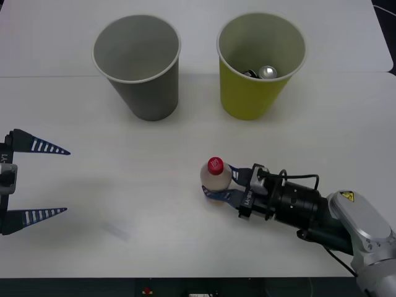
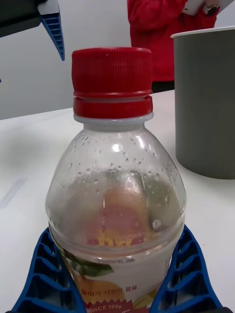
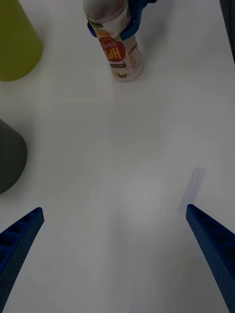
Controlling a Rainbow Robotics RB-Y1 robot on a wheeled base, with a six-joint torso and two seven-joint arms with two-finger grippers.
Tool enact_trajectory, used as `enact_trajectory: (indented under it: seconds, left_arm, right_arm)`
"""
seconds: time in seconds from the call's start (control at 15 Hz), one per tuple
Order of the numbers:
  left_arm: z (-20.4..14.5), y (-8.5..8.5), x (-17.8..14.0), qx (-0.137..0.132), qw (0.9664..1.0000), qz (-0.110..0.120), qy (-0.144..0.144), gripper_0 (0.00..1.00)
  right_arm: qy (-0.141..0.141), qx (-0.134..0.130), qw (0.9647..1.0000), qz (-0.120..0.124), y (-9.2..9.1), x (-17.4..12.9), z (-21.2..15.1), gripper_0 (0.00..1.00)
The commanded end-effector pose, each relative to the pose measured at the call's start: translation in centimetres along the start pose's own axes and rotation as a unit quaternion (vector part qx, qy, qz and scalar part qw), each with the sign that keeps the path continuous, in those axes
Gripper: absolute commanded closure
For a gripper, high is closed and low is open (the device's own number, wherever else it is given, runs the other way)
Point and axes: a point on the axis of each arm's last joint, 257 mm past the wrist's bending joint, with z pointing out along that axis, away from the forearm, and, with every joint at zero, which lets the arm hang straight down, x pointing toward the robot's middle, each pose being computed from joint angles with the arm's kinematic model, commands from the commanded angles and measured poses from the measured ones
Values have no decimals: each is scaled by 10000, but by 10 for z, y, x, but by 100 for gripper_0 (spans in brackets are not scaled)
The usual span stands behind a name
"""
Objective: Put the can into the green bin and the plastic bottle into the gray bin
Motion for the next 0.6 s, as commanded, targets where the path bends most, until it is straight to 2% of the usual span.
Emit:
enact_trajectory:
  seconds: [0.07, 0.27, 0.47, 0.6]
  left_arm:
    - [0, 0, 0, 0, 10000, 0, 0, 0]
    - [0, 0, 0, 0, 10000, 0, 0, 0]
    - [0, 0, 0, 0, 10000, 0, 0, 0]
    - [0, 0, 0, 0, 10000, 0, 0, 0]
  right_arm:
    - [231, -116, 9996, 59, 2, -7, -10, 100]
    - [562, -142, 9983, 61, -1, -17, -25, 100]
    - [832, -30, 9965, 108, -3, -22, -39, 100]
    - [1120, 56, 9937, 72, -6, -24, -51, 100]
